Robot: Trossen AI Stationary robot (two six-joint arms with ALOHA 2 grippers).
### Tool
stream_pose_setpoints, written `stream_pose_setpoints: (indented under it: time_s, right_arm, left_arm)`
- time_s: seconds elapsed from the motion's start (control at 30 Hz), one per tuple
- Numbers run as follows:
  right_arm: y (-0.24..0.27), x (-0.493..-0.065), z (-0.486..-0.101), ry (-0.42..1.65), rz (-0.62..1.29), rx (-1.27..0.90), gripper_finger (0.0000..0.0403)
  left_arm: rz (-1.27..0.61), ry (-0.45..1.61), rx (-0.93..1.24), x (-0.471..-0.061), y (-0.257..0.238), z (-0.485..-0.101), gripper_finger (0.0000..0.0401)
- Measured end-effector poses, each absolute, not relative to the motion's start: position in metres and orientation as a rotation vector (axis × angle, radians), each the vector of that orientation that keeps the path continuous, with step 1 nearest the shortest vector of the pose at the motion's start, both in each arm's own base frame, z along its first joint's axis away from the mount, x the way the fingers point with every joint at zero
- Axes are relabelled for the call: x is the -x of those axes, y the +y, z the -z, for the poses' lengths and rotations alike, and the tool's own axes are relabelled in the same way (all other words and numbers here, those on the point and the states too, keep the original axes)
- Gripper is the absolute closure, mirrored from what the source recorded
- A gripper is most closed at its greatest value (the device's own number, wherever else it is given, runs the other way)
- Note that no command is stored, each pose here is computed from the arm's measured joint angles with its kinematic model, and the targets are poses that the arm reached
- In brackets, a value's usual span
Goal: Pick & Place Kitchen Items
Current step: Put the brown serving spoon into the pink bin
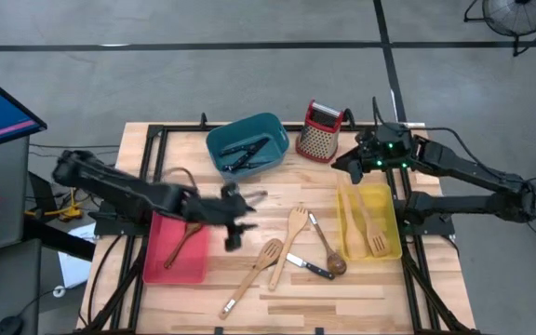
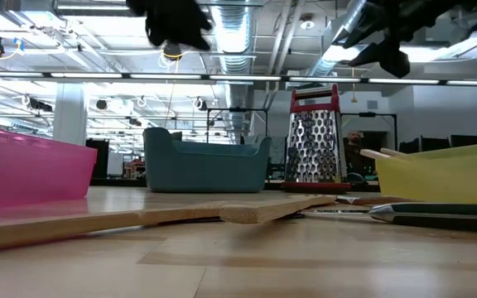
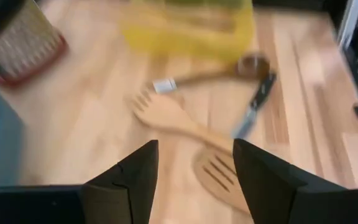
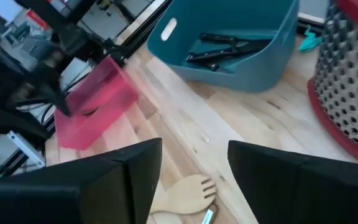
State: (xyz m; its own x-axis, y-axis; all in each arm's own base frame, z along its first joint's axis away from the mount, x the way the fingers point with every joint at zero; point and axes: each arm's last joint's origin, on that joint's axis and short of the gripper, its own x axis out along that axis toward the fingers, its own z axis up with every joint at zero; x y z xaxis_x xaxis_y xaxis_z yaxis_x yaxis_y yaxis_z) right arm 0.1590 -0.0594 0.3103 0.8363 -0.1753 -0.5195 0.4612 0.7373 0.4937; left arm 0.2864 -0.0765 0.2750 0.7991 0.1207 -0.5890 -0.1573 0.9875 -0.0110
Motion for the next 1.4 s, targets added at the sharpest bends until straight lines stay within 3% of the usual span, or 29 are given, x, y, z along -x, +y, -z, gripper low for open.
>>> stream_pose_setpoints:
  time_s: [0.33,0.7,1.4]
  right_arm:
    - [-0.049,-0.161,-0.307,0.515,0.356,-0.625,0.0207]
    - [-0.050,-0.161,-0.307,0.512,0.398,-0.580,0.0179]
    - [-0.050,-0.161,-0.307,0.514,0.398,-0.582,0.0179]
  left_arm:
    - [-0.196,0.862,0.191,-0.307,-0.124,-0.196,0.0210]
    - [-0.226,0.910,0.481,-0.297,-0.153,-0.186,0.0211]
    - [-0.293,1.066,0.461,-0.299,-0.170,-0.130,0.0211]
